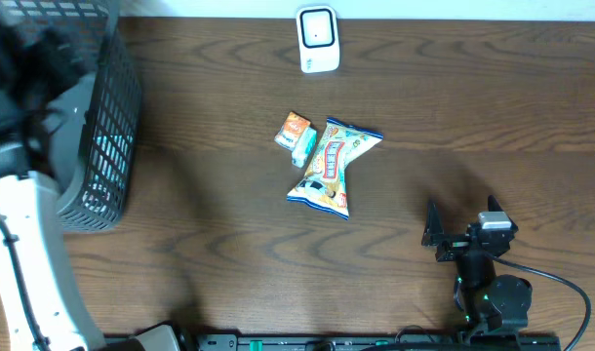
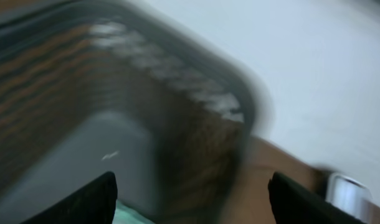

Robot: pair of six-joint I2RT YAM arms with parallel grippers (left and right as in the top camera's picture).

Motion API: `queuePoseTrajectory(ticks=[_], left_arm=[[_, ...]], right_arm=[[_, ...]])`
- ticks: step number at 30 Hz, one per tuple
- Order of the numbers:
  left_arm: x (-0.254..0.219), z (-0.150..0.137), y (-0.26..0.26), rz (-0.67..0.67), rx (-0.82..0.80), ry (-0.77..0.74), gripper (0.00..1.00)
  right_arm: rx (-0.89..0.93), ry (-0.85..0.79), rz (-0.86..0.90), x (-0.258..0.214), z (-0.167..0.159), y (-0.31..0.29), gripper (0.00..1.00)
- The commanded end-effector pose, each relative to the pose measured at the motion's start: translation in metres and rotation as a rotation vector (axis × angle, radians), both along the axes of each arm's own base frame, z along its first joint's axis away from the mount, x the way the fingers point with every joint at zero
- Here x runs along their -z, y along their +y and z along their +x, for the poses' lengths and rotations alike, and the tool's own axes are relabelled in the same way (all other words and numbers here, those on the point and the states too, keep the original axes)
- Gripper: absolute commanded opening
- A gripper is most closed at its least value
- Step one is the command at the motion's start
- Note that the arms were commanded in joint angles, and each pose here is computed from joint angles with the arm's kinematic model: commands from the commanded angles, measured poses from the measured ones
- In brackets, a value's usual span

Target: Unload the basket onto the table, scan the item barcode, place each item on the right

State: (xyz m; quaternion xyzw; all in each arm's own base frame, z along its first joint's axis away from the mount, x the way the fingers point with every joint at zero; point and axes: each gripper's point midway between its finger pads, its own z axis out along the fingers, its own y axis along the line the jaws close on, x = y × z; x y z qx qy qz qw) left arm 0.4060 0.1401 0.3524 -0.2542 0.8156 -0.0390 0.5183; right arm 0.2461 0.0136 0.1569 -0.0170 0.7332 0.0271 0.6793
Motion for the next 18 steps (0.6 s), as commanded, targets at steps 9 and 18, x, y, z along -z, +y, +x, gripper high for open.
queuePoseTrajectory(ticks=[9, 18], left_arm=[[0.167, -0.073, 0.108, -0.062, -0.074, 0.602, 0.85], [0.235, -0.067, 0.084, -0.285, 0.045, 0.713, 0.85]], right_arm=[[0.003, 0.002, 0.01, 0.001, 0.0, 0.0, 0.99], [0.003, 0.001, 0.01, 0.001, 0.0, 0.0, 0.99]])
